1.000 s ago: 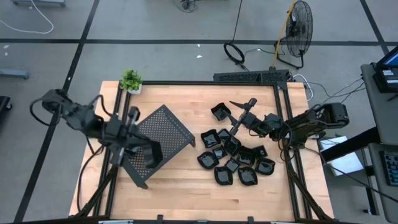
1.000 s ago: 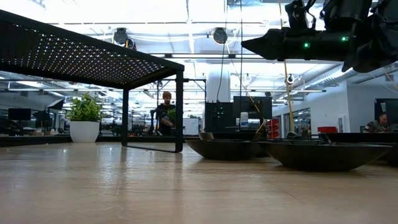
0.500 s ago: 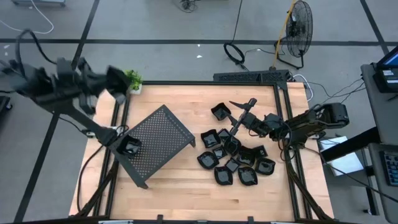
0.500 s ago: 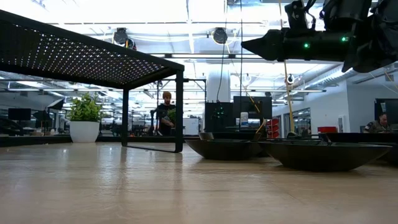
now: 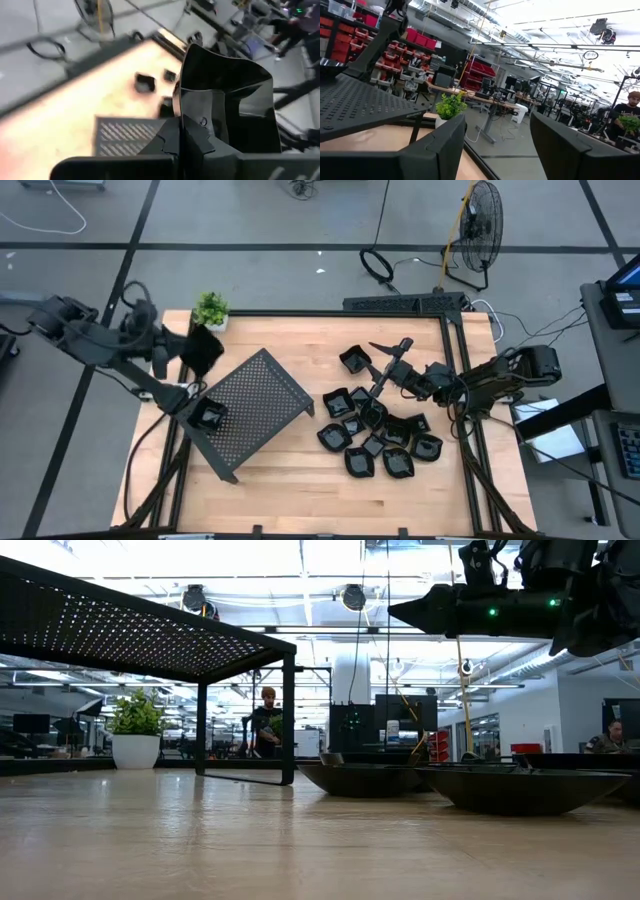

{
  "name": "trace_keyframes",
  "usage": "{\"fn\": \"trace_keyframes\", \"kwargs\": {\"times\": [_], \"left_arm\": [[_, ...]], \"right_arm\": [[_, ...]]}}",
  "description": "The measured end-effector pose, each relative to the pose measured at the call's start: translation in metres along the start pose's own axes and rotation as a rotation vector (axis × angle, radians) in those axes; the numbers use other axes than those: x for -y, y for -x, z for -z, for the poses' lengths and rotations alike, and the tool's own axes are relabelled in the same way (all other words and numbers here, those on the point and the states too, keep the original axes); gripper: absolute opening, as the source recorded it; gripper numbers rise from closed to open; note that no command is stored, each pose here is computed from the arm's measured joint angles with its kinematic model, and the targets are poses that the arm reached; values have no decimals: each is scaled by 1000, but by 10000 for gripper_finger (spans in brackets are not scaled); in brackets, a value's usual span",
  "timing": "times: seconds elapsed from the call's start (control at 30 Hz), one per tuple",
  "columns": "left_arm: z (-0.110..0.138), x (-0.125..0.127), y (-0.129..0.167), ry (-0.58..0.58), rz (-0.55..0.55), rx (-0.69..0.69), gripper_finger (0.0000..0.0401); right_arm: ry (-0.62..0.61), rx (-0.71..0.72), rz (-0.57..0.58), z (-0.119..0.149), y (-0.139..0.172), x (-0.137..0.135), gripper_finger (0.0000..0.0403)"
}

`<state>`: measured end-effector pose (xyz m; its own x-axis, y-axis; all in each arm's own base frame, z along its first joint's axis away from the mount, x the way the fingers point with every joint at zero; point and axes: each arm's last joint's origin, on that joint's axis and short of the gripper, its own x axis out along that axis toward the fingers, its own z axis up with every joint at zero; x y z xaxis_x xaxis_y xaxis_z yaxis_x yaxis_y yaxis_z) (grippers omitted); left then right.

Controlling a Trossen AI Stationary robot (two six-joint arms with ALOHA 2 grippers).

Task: Pick & Place Mini shaped plates
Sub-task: Put the distorted square plate on the shelf

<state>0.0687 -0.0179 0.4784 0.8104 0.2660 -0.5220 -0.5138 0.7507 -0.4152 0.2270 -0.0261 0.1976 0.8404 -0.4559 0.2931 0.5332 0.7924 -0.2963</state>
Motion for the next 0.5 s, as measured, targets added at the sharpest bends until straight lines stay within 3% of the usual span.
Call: {"fn": "trace_keyframes", "kwargs": {"times": [0.23,0.5], "left_arm": [[30,10,-33,110,-59,-310,1],[81,0,-77,278,-267,-643,1]], "right_arm": [[-1,0,0,0,0,0,212],[-1,-1,0,0,0,0,212]]}}
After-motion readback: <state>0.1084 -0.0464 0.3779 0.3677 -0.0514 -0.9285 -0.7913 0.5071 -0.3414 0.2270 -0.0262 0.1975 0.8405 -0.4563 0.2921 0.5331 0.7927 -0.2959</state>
